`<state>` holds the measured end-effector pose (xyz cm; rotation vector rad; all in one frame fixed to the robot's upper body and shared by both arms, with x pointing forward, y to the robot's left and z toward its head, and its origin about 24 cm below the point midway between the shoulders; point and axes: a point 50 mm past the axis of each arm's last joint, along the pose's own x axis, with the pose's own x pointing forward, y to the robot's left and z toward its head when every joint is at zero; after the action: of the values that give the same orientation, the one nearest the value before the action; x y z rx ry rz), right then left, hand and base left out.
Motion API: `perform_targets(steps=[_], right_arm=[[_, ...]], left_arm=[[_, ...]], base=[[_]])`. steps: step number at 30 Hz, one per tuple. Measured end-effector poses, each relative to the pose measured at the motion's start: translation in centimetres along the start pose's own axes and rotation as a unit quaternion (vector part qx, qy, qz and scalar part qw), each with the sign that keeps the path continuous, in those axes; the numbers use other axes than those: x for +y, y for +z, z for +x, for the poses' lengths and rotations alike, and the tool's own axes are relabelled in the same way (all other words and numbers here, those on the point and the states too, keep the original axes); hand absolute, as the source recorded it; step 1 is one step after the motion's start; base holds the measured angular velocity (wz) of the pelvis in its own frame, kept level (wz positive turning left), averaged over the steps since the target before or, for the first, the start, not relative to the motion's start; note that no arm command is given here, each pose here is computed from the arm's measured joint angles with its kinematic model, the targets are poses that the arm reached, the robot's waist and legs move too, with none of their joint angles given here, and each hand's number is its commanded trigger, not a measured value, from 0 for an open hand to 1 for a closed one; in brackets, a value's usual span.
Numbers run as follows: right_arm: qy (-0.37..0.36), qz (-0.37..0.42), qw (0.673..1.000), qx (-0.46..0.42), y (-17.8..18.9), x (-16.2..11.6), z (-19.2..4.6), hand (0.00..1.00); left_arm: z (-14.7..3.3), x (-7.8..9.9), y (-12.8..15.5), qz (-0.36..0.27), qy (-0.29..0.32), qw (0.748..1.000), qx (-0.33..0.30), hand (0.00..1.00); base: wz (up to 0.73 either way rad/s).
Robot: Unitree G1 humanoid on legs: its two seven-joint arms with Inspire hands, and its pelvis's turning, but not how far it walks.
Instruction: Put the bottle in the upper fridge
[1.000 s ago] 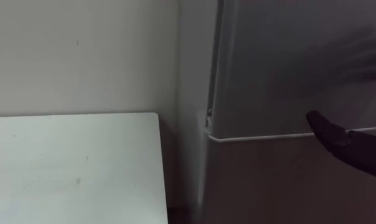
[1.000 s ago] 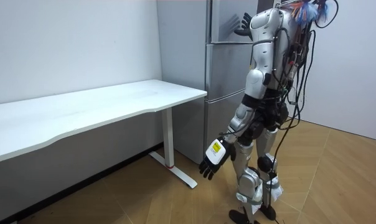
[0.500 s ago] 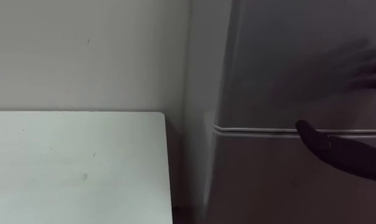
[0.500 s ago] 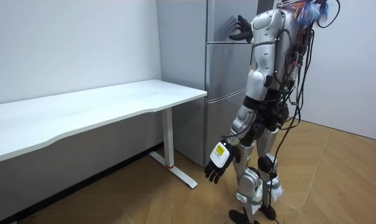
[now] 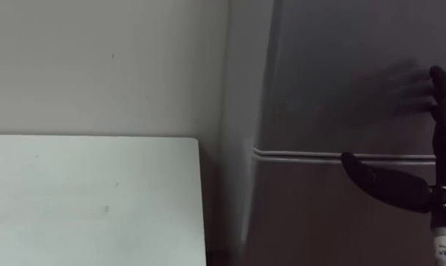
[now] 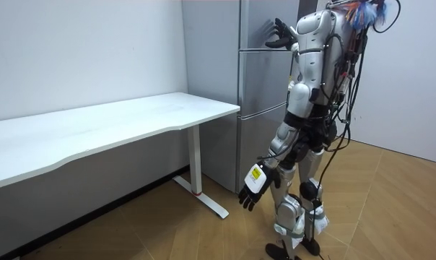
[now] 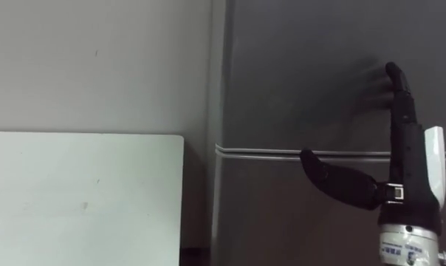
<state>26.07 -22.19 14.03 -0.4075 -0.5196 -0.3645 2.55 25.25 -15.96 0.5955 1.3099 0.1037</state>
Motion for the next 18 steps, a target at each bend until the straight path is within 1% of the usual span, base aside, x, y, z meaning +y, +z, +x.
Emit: perform_targets(steps=[2, 6, 11, 18], right_arm=[[-0.003, -0.008, 1.000, 0.003, -0.3, 0.0, -0.1, 0.00], [-0.011, -0.057, 0.998, 0.008, -1.4, 0.1, -0.3, 0.00], [-0.015, -0.074, 0.997, 0.016, -2.1, 0.3, -0.2, 0.00], [-0.022, -0.091, 0.995, 0.027, -2.5, 0.1, -0.1, 0.00]], left_arm=[[0.0, 0.3, -0.1, 0.003, 0.003, 1.000, 0.000, 0.00], [0.1, 0.7, 0.0, 0.007, 0.008, 1.000, 0.007, 0.00], [0.2, 0.9, -0.2, 0.010, 0.010, 1.000, 0.014, 0.00], [0.1, 1.1, 0.0, 0.006, 0.015, 1.000, 0.007, 0.00]], base=[[0.05], [0.00], [0.02], [0.02]])
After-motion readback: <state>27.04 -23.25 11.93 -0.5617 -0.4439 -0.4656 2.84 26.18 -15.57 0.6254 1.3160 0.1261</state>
